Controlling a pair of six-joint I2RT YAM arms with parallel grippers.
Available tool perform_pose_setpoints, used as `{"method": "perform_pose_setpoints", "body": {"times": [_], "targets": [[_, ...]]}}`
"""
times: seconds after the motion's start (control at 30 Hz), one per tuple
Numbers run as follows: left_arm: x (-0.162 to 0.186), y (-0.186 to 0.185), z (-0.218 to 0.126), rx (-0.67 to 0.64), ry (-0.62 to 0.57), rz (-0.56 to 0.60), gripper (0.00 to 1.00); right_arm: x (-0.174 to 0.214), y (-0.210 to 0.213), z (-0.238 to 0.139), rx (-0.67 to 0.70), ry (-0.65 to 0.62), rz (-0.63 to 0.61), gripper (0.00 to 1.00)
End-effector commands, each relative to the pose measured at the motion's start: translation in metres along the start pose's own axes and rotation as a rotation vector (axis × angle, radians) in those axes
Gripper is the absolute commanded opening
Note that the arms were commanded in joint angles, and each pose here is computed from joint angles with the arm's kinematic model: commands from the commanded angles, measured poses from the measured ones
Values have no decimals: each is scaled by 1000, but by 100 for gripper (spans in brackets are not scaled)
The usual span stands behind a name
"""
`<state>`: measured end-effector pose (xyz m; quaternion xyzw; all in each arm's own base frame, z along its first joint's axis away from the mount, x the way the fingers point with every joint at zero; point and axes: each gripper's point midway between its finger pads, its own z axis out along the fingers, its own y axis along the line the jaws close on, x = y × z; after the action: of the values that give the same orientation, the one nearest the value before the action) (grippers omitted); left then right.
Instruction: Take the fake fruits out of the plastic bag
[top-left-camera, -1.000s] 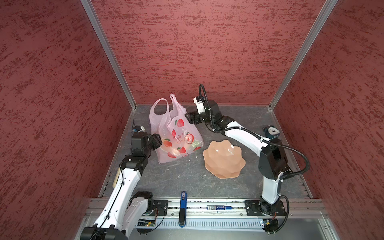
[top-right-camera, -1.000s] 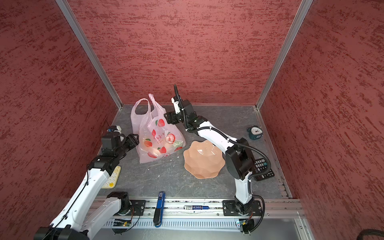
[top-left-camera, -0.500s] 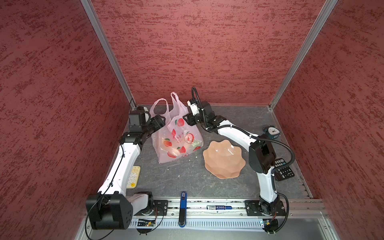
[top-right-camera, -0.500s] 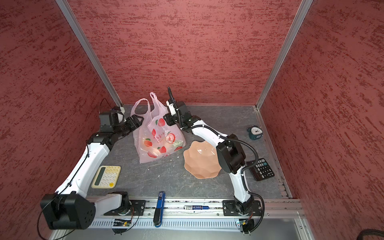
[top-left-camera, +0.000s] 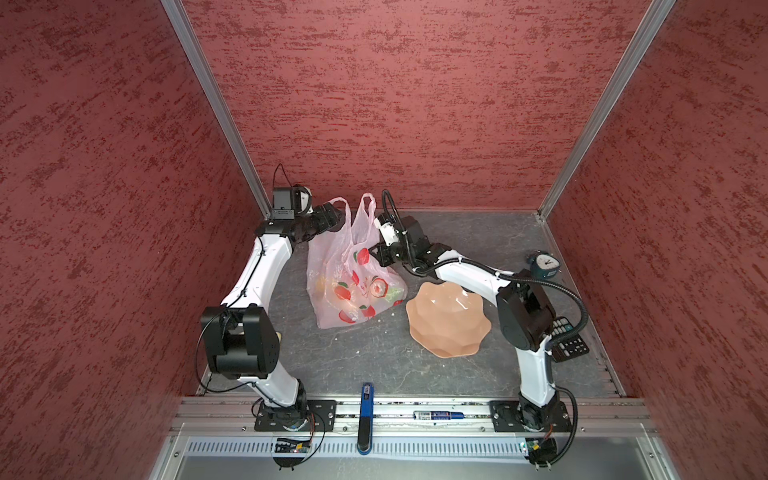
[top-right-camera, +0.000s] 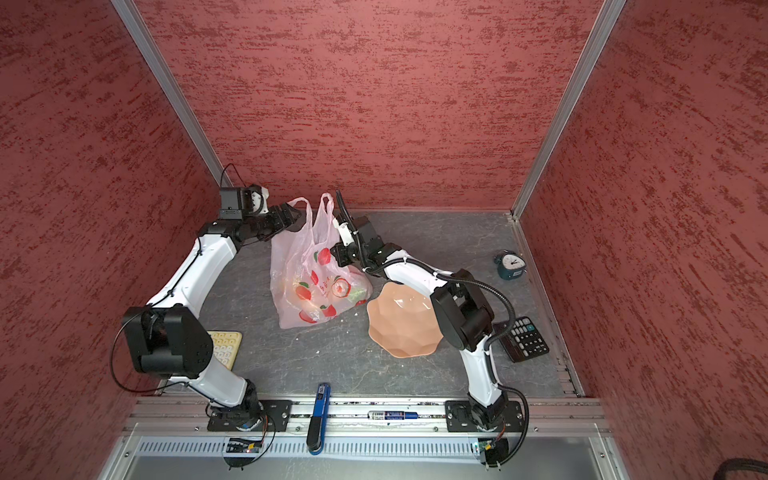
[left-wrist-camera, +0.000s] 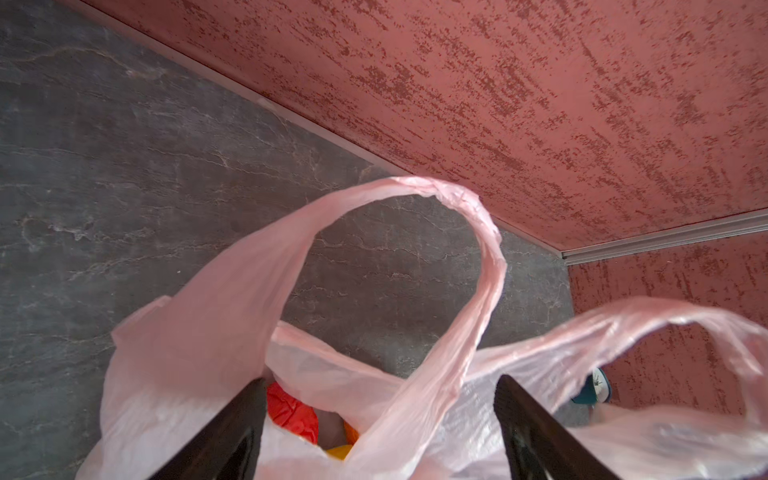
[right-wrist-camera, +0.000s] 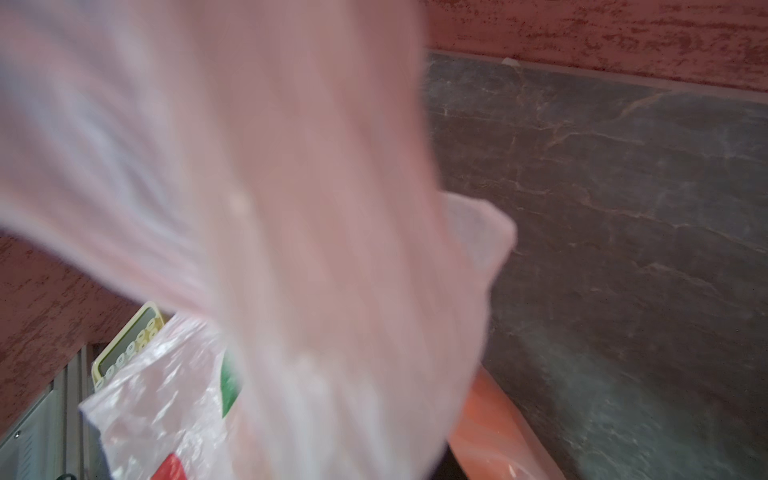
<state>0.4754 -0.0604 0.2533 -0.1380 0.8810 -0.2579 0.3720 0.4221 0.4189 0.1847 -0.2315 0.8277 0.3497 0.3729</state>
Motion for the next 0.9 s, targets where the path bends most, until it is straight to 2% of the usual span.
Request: {"method": "perform_pose_setpoints", "body": {"times": [0.0,0.3,0.53,0.73,0.87], "targets": [[8,-7,9,-5,54,57,86,-40,33,-27,-84,-116,-35,18],[21,-38,1,56,55,106,85,-37,38,-35,-102,-122,-30,15],[30,-30,7,9,75,112,82,-36,45,-43,-122,-131,-36,15],[27,-28,15,-12,44,139,60,-33,45,-48,-117,-135,-35,15],[24,-29,17,-5,26,142,52,-32,45,-50,-116,-139,-31,15]]}}
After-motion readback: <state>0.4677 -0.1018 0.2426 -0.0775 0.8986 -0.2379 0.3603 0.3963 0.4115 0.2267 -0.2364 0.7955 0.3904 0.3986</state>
